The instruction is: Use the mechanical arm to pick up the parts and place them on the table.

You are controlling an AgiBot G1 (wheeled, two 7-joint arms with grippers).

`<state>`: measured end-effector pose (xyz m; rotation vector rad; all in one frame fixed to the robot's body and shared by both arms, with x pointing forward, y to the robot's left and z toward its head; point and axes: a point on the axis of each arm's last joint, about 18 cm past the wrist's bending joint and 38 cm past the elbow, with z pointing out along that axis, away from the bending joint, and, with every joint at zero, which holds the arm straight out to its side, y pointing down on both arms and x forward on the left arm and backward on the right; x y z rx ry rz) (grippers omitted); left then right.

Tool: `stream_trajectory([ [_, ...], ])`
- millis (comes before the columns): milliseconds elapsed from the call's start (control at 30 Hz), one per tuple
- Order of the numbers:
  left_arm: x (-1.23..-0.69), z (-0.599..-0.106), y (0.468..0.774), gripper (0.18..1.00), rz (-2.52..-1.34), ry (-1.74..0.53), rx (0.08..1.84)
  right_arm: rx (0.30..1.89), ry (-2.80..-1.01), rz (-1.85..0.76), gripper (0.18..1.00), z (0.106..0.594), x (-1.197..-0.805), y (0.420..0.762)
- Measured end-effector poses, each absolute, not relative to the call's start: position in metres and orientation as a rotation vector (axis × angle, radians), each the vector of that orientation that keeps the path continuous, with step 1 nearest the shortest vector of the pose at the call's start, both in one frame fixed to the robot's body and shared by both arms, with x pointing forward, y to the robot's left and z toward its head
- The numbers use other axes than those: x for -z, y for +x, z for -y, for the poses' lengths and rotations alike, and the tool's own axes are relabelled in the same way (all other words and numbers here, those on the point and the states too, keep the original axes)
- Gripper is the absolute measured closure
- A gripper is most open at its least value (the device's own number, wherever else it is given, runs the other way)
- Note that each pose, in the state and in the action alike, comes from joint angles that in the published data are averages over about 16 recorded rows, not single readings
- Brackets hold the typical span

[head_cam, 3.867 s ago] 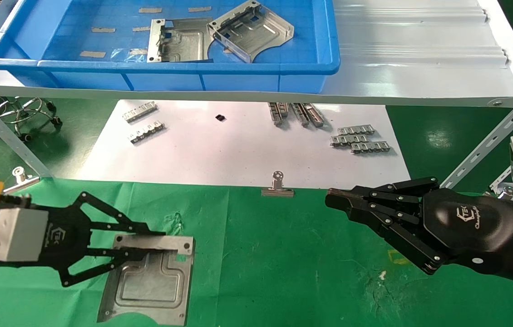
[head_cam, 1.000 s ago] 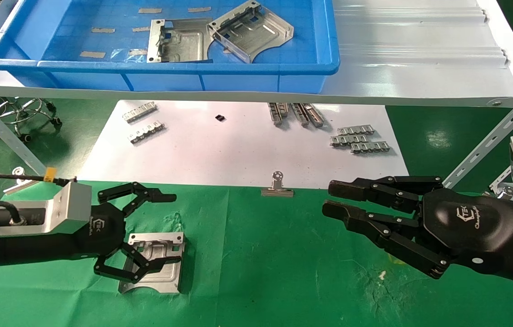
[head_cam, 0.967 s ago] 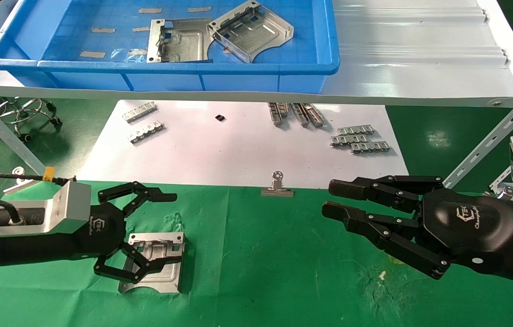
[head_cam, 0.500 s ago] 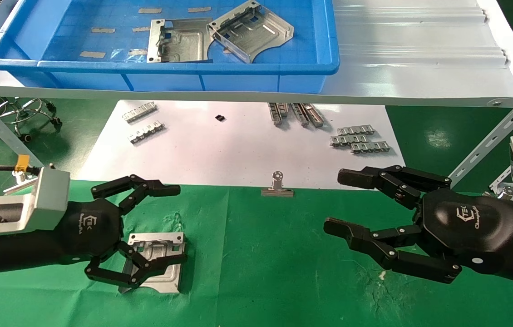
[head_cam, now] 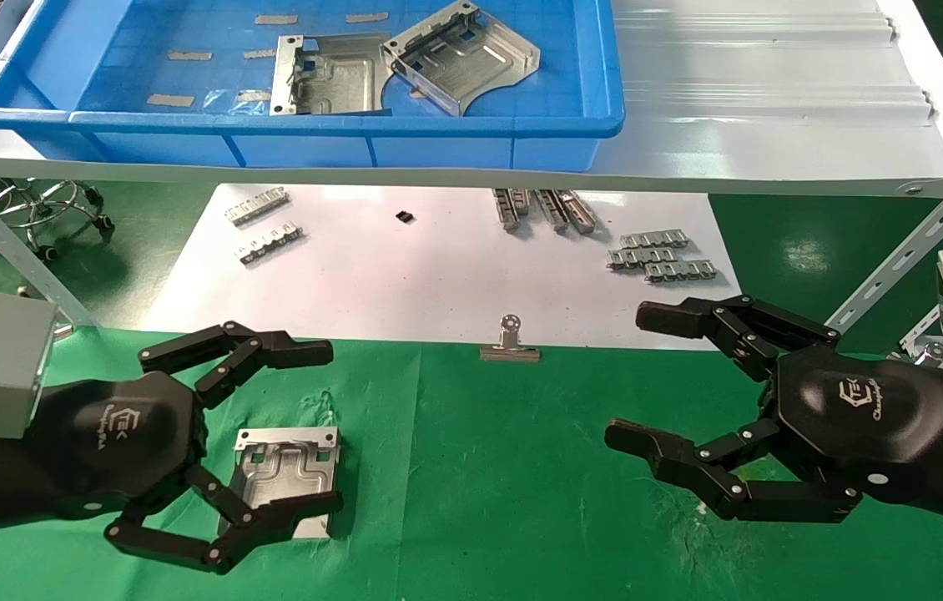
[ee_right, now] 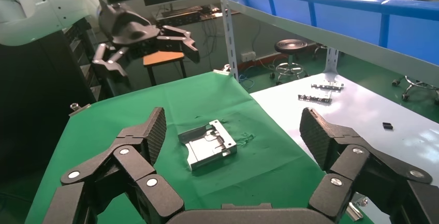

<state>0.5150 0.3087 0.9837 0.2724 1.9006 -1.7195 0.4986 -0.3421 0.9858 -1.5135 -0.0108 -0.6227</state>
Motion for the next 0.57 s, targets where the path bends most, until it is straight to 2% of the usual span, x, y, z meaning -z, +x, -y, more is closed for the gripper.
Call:
stream_trajectory([
  [167,-0.988,-0.305,0.497,0.183,-1.908,0.274,1.759,0.623,-1.513,0.011,0.216,0.342,-0.986,0.499],
  [567,-0.993,-0.299,0.471,0.183,-1.926,0.286,1.801,0.623,-1.513,0.01,0.18,0.342,-0.986,0.499],
])
